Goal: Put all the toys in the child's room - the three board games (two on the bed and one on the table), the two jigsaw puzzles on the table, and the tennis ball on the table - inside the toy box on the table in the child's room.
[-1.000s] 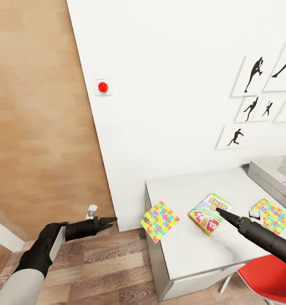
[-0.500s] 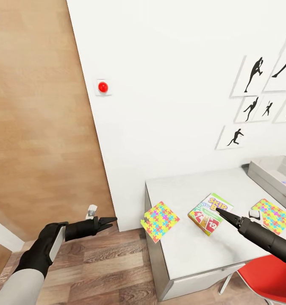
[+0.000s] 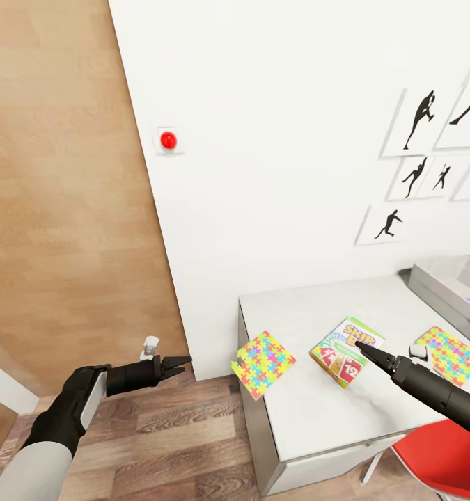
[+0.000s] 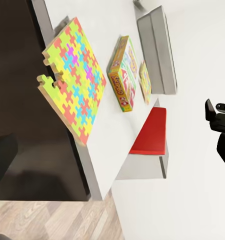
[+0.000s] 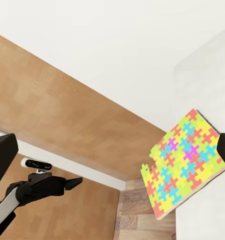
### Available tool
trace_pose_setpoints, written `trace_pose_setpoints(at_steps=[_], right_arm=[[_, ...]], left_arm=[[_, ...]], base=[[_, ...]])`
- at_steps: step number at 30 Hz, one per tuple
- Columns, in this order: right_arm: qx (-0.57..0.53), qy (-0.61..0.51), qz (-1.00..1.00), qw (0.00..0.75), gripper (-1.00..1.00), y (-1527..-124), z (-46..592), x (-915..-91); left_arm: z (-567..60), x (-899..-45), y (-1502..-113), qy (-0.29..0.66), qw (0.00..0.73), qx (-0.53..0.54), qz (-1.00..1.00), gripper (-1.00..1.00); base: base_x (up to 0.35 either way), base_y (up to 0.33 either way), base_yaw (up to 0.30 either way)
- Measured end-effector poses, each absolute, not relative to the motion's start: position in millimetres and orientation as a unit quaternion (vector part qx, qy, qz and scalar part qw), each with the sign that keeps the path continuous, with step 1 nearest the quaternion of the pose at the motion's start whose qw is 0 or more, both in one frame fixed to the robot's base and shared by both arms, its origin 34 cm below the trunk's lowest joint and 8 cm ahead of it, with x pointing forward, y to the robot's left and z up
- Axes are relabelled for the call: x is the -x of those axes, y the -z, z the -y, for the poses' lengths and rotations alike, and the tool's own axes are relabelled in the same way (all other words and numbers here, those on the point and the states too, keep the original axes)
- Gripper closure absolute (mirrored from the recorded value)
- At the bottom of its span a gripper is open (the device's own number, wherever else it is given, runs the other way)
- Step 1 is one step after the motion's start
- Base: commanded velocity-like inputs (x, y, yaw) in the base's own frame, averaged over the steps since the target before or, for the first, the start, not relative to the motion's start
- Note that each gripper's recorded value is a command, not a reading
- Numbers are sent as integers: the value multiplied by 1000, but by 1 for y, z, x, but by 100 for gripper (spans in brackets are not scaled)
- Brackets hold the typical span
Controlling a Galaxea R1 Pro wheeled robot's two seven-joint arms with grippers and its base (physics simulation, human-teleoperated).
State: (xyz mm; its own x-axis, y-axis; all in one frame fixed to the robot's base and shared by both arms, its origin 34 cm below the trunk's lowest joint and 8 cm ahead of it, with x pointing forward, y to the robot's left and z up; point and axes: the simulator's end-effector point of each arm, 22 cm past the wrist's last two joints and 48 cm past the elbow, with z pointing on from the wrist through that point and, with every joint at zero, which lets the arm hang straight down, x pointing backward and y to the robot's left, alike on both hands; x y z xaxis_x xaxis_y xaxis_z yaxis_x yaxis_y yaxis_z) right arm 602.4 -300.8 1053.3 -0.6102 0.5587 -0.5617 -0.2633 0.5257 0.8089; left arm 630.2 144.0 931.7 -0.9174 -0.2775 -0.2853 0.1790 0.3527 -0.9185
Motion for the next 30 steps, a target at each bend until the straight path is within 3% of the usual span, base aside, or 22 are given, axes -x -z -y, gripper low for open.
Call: trace_pose_setpoints(at_steps=[30], right_arm=[[-90,-480,-752,443,-100,-1044,301,-611]], left_arm=[[-144,-640,-943,607,219,20,-763,-100]], base=[[0,0,0]])
